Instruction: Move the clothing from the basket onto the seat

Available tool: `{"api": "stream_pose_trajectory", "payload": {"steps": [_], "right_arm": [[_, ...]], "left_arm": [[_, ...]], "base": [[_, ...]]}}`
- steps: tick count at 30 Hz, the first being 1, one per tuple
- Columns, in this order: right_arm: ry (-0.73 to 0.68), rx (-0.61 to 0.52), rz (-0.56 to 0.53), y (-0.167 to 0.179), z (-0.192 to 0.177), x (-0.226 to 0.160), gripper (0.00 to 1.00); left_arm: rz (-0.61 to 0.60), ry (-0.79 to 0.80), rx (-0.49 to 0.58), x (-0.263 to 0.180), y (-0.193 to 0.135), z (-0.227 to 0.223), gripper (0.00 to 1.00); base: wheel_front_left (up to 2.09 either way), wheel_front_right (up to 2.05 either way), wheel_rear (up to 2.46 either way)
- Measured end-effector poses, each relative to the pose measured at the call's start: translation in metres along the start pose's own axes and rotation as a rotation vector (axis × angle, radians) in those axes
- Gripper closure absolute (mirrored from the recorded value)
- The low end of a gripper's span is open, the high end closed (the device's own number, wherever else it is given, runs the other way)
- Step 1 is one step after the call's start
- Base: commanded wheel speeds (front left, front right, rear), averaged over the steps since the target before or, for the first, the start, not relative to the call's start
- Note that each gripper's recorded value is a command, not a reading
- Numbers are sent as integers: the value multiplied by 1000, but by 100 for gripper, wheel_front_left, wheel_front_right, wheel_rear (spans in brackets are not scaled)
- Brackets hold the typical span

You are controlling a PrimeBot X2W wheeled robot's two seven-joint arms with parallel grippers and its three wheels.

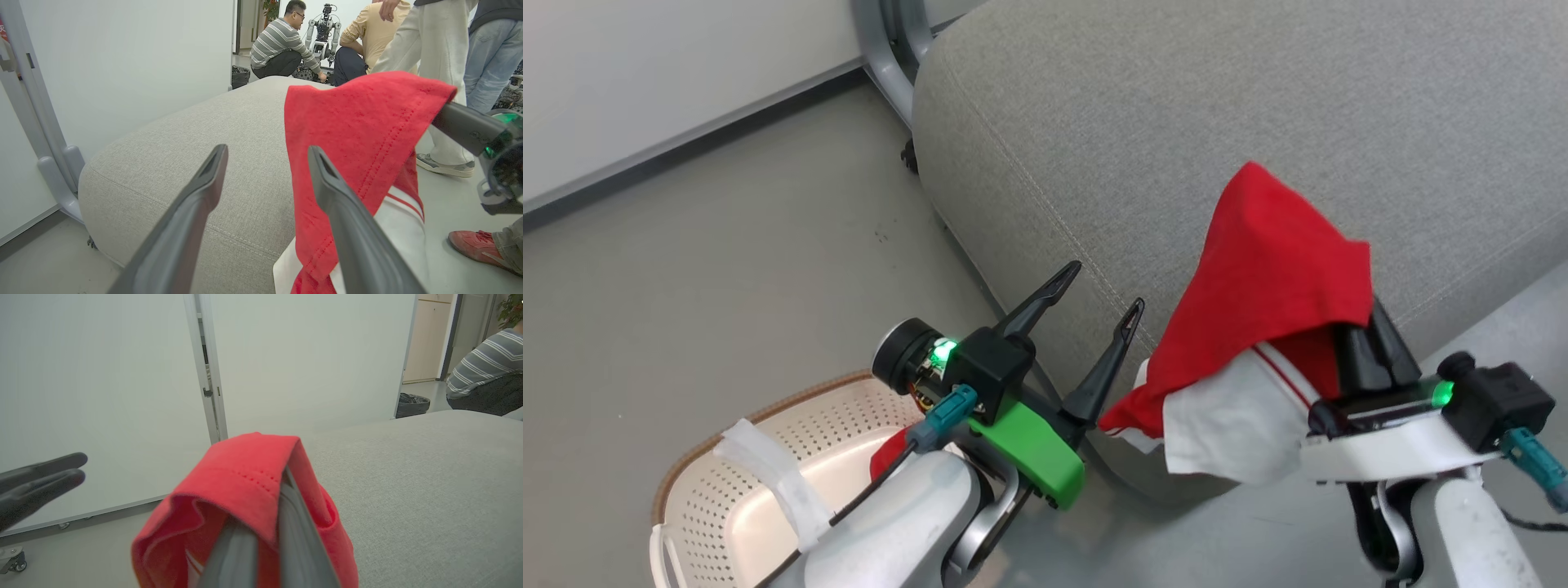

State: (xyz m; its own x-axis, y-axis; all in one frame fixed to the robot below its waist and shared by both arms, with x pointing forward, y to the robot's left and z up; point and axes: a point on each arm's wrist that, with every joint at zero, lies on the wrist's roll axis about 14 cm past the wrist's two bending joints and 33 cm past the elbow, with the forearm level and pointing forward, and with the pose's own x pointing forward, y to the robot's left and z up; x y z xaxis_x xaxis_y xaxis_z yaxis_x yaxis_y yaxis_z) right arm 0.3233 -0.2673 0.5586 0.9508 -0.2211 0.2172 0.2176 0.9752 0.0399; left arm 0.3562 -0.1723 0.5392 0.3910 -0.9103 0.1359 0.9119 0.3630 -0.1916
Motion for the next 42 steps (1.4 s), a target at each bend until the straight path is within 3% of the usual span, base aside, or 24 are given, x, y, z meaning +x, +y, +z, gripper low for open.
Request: {"api": "stream_pose_trajectory", "payload": {"steps": [11,20,26,28,30,36,37,39,42], "right_arm": [[-248,-65,-56,-42,63,110,100],[-302,-129,-121,-91,71,214,100],[-120,-137,-128,-93,-12,257,100],[36,-101,-123,-82,-87,263,100],[113,-92,-111,-73,-122,261,100],[236,-48,-66,-41,-181,252,100],[247,-38,-64,-38,-185,248,62],[268,-37,-61,-35,-190,240,0],[275,-42,-41,-28,-188,227,0]], "left_arm": [[4,2,-11,11,38,-14,0],[83,5,-30,6,95,-42,0],[155,30,-71,-6,128,-73,0],[206,58,-94,-18,145,-93,0],[231,66,-103,-23,151,-100,0],[310,88,-112,-42,171,-113,0],[327,88,-110,-44,174,-113,0],[356,84,-110,-49,178,-111,0],[422,88,-128,-61,184,-111,0]], "base": [[0,0,0],[0,0,0],[0,0,0],[0,0,0],[0,0,0],[0,0,0],[0,0,0],[0,0,0],[0,0,0]]}}
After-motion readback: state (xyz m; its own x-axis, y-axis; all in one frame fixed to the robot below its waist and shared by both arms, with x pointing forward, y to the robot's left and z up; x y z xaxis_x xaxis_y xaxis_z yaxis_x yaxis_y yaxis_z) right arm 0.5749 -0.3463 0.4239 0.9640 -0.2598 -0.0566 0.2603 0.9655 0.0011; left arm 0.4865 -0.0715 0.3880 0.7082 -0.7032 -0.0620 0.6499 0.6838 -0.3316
